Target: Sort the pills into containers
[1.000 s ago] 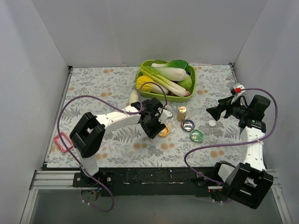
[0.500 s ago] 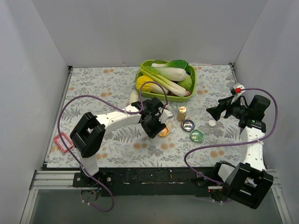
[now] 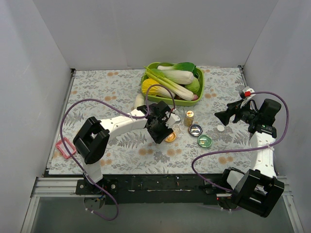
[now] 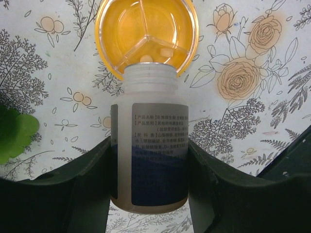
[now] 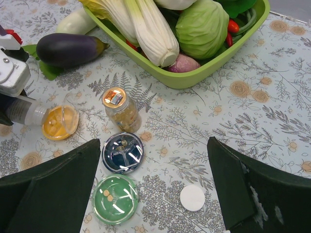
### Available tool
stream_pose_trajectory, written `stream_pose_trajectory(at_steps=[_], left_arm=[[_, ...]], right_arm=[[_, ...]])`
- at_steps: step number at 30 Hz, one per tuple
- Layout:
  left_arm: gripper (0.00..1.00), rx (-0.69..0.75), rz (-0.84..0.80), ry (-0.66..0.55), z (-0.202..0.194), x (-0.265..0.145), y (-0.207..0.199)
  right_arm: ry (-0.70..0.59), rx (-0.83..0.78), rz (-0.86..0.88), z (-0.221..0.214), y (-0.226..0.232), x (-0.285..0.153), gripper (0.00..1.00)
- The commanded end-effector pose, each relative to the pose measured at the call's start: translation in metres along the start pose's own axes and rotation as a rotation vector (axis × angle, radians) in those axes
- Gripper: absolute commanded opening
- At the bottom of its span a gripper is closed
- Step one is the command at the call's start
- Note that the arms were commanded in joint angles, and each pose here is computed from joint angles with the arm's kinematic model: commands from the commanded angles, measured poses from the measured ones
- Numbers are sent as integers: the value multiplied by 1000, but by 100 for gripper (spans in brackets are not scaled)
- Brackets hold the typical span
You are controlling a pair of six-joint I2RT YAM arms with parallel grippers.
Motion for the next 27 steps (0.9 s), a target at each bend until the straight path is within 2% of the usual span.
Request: stream_pose_trajectory(at_steps=[1,27], left_arm=[[0,14,14,-22,10,-7,-1],[0,21,20,-3,11,-5,0]], right_arm=[[-16,-17,-8,3,-2,-1,98],[-12,-12,-8,2,-2,0,98]])
Point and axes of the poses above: each gripper's point midway between its finger pads, its own x axis out along the fingers, its own y axis along the line the jaws close on, z = x × y, the point moved 8 cm from there along -x, back along the fingers, and after that the axes turned 4 degrees about -x, right-handed, at the moved point
